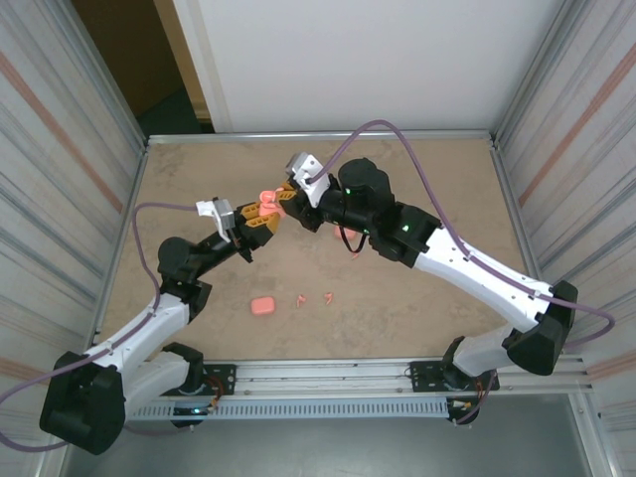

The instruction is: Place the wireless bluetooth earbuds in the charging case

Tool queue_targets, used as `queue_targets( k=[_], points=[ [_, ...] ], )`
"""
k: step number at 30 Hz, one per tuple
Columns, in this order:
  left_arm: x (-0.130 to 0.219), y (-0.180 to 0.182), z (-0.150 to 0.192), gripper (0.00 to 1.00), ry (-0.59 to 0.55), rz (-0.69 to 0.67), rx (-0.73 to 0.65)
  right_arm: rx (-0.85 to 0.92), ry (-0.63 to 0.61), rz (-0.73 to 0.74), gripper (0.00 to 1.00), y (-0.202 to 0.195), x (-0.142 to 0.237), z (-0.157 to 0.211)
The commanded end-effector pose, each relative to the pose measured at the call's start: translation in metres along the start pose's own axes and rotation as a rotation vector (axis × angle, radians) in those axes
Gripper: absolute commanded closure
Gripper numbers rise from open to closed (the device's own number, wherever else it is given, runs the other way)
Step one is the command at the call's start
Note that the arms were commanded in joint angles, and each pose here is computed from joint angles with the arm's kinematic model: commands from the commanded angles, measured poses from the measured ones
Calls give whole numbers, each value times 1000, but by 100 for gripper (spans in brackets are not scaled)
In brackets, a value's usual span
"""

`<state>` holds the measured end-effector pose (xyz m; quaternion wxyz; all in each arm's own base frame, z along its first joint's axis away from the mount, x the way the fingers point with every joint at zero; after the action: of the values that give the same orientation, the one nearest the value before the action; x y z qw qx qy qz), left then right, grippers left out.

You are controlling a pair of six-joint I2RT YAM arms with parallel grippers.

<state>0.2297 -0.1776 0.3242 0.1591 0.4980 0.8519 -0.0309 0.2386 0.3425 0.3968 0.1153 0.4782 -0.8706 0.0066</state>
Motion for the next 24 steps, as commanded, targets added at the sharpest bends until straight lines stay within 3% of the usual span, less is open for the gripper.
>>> queue_targets(
  k=[1, 24],
  points=[
    [0, -5, -8, 100, -38, 23, -21, 19, -52, -10, 81, 6, 1, -19],
    [-1, -5, -8, 100, -36, 26, -20, 23, -8, -28, 81, 10, -10, -9]
  ],
)
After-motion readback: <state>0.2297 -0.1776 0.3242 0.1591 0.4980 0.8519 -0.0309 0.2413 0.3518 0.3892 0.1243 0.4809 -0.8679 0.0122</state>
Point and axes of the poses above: each hand's point on the last joint's axis, 136 mm out from that joint toward the fingers, its own x axis back along the fingers, its own y axis along the line the jaws close on, z = x × y, the point moved 4 cm from there along x, back along the fingers, and after that the axes turned 13 degrees about -x, right-handed, at the moved point
